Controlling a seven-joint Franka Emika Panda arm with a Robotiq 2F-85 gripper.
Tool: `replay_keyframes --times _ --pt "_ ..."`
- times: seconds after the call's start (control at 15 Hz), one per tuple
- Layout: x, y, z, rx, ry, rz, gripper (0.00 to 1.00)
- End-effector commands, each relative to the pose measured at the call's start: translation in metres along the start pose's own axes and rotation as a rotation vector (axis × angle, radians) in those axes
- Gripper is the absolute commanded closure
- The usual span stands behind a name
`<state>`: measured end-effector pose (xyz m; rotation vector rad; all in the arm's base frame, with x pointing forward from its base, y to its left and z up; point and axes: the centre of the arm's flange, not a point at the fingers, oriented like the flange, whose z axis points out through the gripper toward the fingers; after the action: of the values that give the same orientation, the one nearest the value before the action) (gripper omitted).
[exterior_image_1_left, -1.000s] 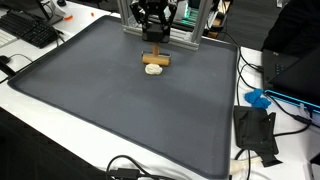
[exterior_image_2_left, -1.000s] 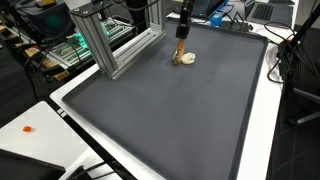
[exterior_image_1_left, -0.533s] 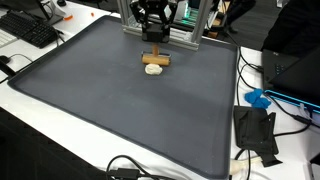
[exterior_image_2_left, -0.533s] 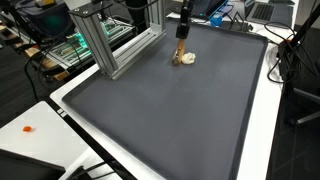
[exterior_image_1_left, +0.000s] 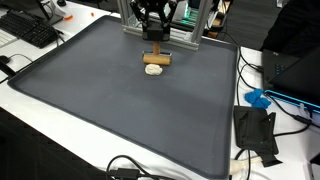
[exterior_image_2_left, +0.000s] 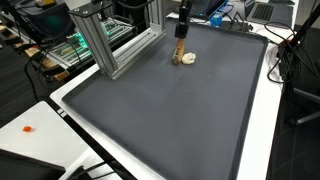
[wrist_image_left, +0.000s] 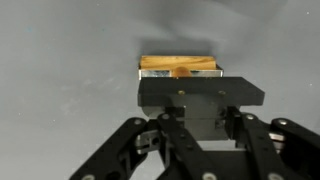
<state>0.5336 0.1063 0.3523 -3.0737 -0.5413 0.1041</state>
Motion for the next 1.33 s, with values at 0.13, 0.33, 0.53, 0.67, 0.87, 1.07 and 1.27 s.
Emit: replay_keyframes --times 0.13,0.33,0.53,0.67,0.87,1.07,1.27 --pt "-0.015 -0.001 -0.030 0.001 0.046 -0.023 0.78" --pt "-0.010 -0.002 -0.031 -0.004 0.079 -0.065 0.78" --pt "-0.003 -0.001 -0.019 -0.008 0.106 -0.111 0.78" --pt "0.002 0.001 -0.011 -0.013 0.124 -0.141 0.78" --pt "0.007 0.003 0.001 -0.019 0.129 -0.167 0.78" --pt "0.008 0.003 0.006 -0.006 0.127 -0.178 0.78" --pt "0.007 -0.001 0.010 0.016 0.138 -0.183 0.78"
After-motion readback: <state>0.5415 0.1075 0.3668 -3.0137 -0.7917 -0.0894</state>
